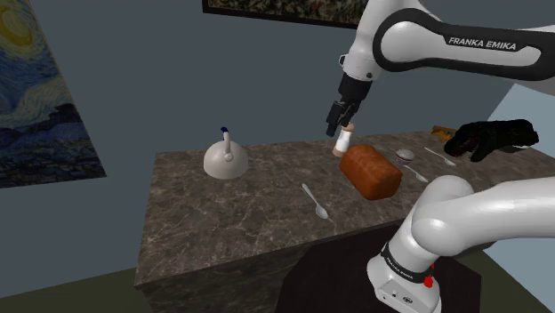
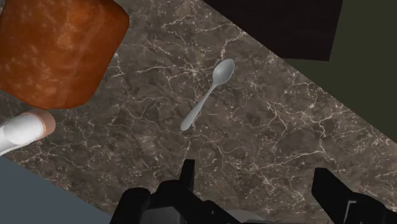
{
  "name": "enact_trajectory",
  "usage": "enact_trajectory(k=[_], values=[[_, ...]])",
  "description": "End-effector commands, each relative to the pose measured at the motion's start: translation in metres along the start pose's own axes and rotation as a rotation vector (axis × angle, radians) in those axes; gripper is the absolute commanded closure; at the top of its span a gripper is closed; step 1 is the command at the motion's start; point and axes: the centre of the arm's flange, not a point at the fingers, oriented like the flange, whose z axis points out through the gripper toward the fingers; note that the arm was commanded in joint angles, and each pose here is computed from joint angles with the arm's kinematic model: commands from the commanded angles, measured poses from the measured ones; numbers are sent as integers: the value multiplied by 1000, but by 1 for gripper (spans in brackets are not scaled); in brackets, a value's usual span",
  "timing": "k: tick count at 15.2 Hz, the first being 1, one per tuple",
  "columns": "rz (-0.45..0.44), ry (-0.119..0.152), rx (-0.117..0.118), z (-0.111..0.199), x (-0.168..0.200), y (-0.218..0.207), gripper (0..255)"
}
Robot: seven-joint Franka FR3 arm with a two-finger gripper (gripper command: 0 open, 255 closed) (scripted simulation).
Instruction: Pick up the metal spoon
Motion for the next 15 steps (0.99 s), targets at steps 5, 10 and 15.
enact_trajectory(k=[5,10,15], values=[[95,-29,26,51,11,16,0],[214,-65,59,116,22,35,0],[332,-102,92,182,27,53,0]])
